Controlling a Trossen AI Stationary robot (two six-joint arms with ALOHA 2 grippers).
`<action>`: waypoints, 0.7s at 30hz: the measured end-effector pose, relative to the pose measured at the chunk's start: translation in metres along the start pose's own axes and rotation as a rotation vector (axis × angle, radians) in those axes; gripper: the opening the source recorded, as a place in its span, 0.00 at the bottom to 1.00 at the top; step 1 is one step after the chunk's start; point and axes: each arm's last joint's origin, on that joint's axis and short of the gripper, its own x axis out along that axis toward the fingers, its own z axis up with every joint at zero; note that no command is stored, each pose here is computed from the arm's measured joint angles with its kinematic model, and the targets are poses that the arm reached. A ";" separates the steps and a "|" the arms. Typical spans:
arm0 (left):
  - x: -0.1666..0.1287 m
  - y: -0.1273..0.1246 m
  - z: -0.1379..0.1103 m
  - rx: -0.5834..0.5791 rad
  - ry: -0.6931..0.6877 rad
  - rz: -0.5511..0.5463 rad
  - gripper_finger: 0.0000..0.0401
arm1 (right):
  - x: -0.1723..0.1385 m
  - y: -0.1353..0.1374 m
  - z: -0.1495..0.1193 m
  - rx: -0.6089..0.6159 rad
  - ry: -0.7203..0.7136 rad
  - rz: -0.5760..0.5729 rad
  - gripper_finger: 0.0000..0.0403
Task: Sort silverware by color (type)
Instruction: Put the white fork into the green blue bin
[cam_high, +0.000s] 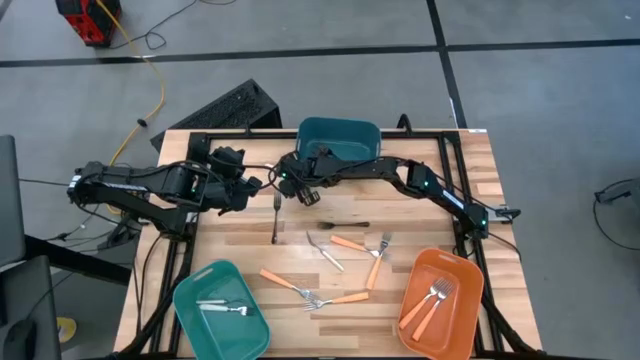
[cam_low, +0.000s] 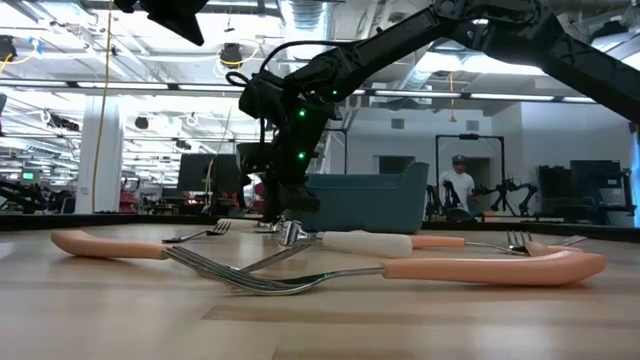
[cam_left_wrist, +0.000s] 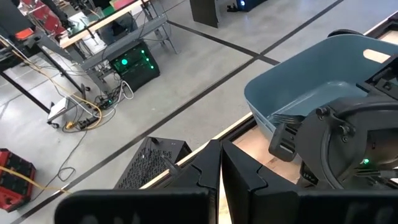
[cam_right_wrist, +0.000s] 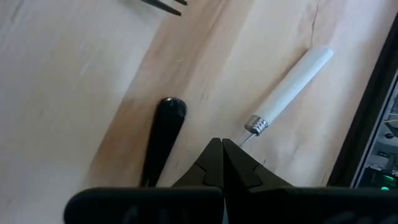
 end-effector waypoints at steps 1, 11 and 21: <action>0.000 0.000 0.000 0.000 0.000 0.000 0.00 | 0.000 0.000 0.000 0.000 0.001 0.000 0.04; 0.000 0.000 0.000 0.000 0.000 0.000 0.00 | -0.006 0.016 0.003 -0.126 0.002 0.140 0.04; 0.000 0.000 0.000 0.001 0.000 0.000 0.00 | -0.024 0.038 0.035 -0.202 -0.023 0.130 0.06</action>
